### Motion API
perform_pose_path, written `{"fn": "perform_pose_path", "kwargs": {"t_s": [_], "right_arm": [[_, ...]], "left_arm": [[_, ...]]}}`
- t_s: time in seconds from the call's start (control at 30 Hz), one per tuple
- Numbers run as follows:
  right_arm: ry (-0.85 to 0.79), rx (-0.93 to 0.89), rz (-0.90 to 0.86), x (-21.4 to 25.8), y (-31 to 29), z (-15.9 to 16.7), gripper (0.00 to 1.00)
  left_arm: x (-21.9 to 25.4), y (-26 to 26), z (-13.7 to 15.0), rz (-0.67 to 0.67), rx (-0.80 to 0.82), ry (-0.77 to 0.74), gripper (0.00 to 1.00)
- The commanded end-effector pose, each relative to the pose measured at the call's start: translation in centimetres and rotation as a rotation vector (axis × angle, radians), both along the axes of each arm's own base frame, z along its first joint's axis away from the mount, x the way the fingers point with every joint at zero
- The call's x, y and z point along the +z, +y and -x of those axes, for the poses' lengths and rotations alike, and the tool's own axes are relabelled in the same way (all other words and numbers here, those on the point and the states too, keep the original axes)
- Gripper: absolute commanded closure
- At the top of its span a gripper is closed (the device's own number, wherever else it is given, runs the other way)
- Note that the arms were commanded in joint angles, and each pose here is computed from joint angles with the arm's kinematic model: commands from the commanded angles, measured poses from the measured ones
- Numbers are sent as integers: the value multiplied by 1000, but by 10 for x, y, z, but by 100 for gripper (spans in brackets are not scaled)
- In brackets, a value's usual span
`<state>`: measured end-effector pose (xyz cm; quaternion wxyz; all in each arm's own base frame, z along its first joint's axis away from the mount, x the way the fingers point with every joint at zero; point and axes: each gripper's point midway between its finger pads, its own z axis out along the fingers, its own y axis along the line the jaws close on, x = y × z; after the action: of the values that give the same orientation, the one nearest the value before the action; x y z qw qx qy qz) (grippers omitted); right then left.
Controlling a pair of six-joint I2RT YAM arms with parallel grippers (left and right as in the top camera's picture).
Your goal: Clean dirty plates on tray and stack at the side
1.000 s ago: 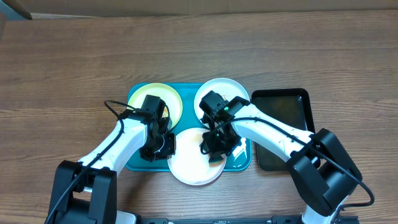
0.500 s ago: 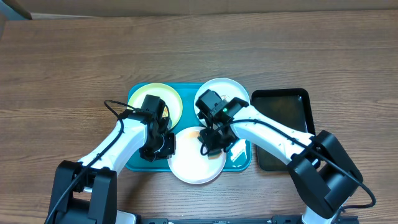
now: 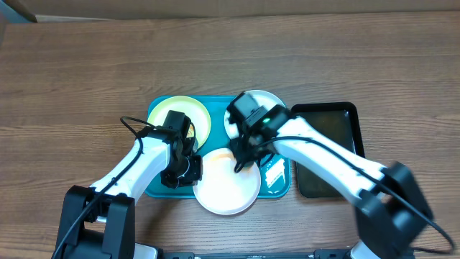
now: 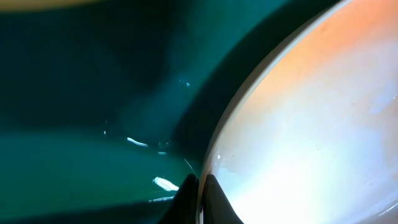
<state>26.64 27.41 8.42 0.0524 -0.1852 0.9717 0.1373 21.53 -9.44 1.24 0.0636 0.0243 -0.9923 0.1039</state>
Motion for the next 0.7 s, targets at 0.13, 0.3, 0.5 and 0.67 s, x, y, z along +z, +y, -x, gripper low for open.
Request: {"fn": "perform_pose_path", "kwargs": {"t_s": [0.13,0.3,0.5,0.67], "right_arm": [[-143,-403,-6,85,-109,-48,96],[-45,-585,61,69,-185,-50,96],[57,-633,84,28,-219,-31,96],[80,-659,93,-7,-228,-22,96]], "left_arm": [[35,10,-24,-54,14,-169,96],[68,30,-39,-145,24,-344,96],[87,49,-45,-251,-3,-430,96],[121,64,-64,-352,8,-508,96]]}}
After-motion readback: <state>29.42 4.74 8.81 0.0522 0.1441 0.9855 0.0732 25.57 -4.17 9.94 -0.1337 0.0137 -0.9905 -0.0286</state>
